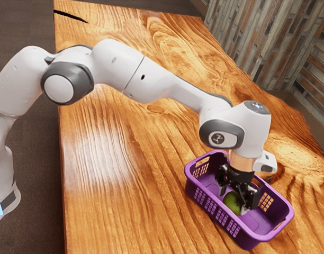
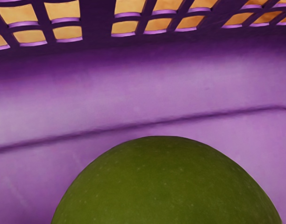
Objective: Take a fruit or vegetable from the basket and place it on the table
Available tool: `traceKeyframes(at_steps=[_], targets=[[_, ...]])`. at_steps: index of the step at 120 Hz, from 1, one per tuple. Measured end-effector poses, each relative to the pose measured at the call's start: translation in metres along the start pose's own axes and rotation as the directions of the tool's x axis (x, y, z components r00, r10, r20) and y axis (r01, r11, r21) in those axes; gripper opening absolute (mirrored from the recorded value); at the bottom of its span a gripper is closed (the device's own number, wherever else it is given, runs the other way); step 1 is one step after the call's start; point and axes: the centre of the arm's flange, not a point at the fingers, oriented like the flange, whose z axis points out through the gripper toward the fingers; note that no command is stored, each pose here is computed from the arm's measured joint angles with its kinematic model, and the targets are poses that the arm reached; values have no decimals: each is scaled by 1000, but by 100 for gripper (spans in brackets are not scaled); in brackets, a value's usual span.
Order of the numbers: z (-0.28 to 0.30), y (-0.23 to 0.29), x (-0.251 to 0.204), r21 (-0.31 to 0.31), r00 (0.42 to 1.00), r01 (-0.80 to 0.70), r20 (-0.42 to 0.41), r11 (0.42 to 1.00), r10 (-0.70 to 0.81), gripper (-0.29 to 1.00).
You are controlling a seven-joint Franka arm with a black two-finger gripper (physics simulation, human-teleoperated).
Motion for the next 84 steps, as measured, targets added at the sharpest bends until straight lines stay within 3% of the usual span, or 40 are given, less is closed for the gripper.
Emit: traceKeyframes(at_steps=[46, 66, 84], targets=[[4, 1, -2, -1, 1000, 16, 3, 1000, -16, 70], [3, -1, -2, 2, 999, 42, 1, 999, -42, 43], [-7, 1, -4, -3, 998, 61, -11, 998, -61, 42]])
